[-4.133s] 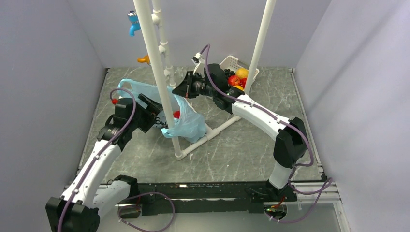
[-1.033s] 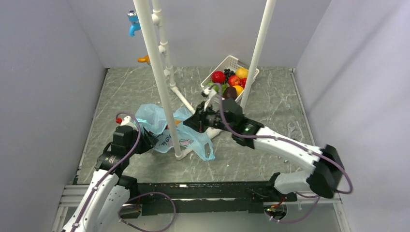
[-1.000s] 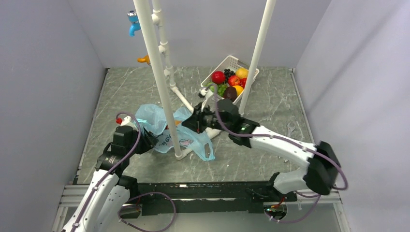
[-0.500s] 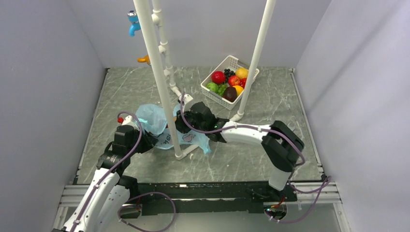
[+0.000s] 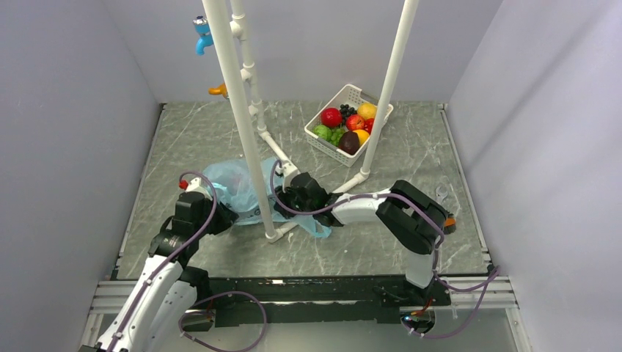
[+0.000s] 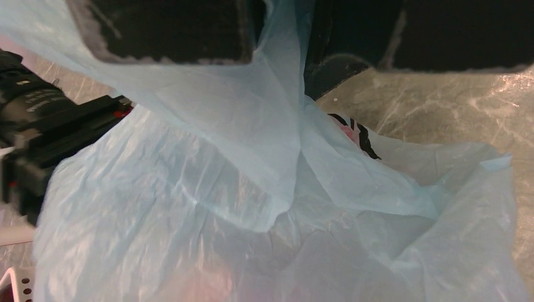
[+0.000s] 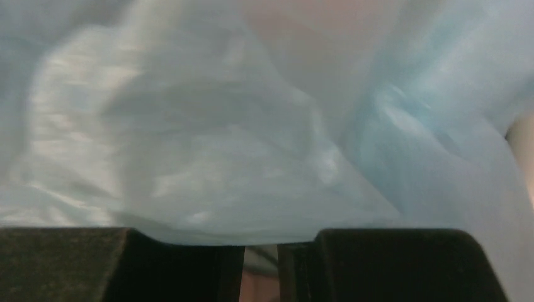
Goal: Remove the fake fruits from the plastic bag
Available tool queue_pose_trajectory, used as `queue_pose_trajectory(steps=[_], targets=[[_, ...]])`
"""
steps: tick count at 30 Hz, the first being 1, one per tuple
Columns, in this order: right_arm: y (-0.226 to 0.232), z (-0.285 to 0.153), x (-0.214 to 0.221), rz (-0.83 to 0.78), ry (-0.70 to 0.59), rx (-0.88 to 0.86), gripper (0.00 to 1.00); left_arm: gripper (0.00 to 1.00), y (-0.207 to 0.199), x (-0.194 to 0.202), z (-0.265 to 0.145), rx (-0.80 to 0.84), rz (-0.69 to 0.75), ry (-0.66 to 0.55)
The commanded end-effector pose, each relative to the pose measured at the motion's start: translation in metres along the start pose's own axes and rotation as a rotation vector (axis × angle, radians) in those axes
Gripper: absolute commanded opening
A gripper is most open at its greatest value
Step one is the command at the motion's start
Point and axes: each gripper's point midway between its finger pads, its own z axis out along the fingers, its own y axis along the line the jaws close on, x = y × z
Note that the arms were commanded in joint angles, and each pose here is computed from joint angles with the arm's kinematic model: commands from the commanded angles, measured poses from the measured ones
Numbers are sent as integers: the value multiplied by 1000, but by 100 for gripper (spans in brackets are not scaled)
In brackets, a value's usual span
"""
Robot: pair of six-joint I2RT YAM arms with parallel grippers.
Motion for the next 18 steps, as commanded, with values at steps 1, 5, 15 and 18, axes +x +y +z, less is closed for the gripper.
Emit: queue_pose_trajectory(steps=[1,5,15,18], targets=[[-14,-16,6,35,-43,66,25,19,4,-4,-2,-10,-3,-33],[-28,-21,21,49,-14,141,28,20,4,-1,-4,-4,-7,-30],[42,-64,-59,83,-110,-118,46,20,-14,3,-10,103,-27,-19],[62,-65,-74,116,-149,-201,47,19,-29,-6,-16,158,-28,-44]])
